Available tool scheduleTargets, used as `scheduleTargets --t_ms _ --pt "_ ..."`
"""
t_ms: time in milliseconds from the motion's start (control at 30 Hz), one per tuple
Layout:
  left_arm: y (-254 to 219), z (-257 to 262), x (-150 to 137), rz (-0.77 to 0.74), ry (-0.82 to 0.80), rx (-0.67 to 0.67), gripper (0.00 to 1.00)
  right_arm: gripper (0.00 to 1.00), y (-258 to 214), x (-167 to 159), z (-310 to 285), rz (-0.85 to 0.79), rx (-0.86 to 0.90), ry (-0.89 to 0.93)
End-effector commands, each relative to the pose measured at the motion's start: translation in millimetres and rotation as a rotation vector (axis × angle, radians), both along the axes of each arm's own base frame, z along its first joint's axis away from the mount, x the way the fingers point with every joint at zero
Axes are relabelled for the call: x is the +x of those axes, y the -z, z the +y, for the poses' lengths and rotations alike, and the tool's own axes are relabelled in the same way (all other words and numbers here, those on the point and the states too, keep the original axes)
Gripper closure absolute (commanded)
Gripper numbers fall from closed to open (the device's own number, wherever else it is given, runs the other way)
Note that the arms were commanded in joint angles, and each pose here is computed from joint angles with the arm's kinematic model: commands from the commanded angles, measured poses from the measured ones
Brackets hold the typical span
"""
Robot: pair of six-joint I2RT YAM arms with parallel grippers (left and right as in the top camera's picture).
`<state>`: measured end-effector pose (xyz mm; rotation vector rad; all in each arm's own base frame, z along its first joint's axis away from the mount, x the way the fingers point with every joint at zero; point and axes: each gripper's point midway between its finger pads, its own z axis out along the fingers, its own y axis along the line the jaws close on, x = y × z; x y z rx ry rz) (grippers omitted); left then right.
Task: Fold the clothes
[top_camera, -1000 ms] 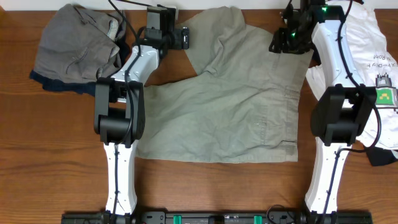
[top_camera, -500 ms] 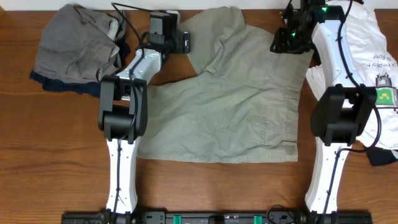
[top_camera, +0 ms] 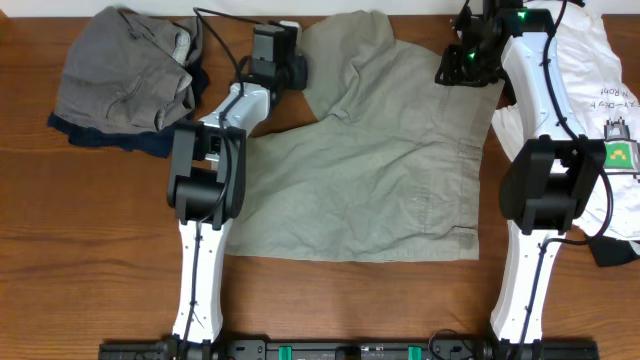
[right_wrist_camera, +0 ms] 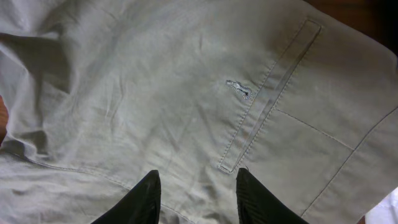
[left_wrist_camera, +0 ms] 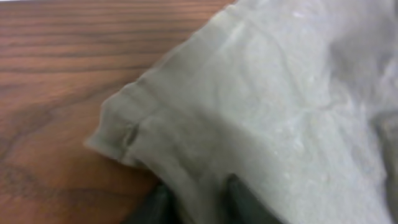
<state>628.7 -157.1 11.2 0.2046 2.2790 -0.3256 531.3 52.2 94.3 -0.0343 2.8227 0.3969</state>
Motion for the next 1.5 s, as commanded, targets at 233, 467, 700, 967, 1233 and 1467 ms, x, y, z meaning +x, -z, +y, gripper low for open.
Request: scheduleTargets --t_ms 233,467,700,967,1233,1467 --pt "-2 46 4 0.053 -0.215 0.003 0.94 0.62 -3 1 16 -0.014 0.002 -0.046" --pt "-44 97 -28 0.175 -0.340 0.061 0.94 0.62 -3 0 21 -0.015 0.003 -0.056" --pt "-70 123 -85 0.363 -0.369 0.110 0.94 0.63 -2 -5 26 0.008 0.006 -0.055" --pt "-70 129 -126 0.507 -0.347 0.164 0.36 0.66 -4 -5 29 0.020 0.021 -0.008" --pt "-107 148 -154 0.534 -0.383 0.183 0.28 0.66 -56 -12 24 -0.049 0.031 0.043" --pt "-183 156 -201 0.495 -0.398 0.159 0.24 0.46 -124 -65 12 -0.045 -0.025 0.089"
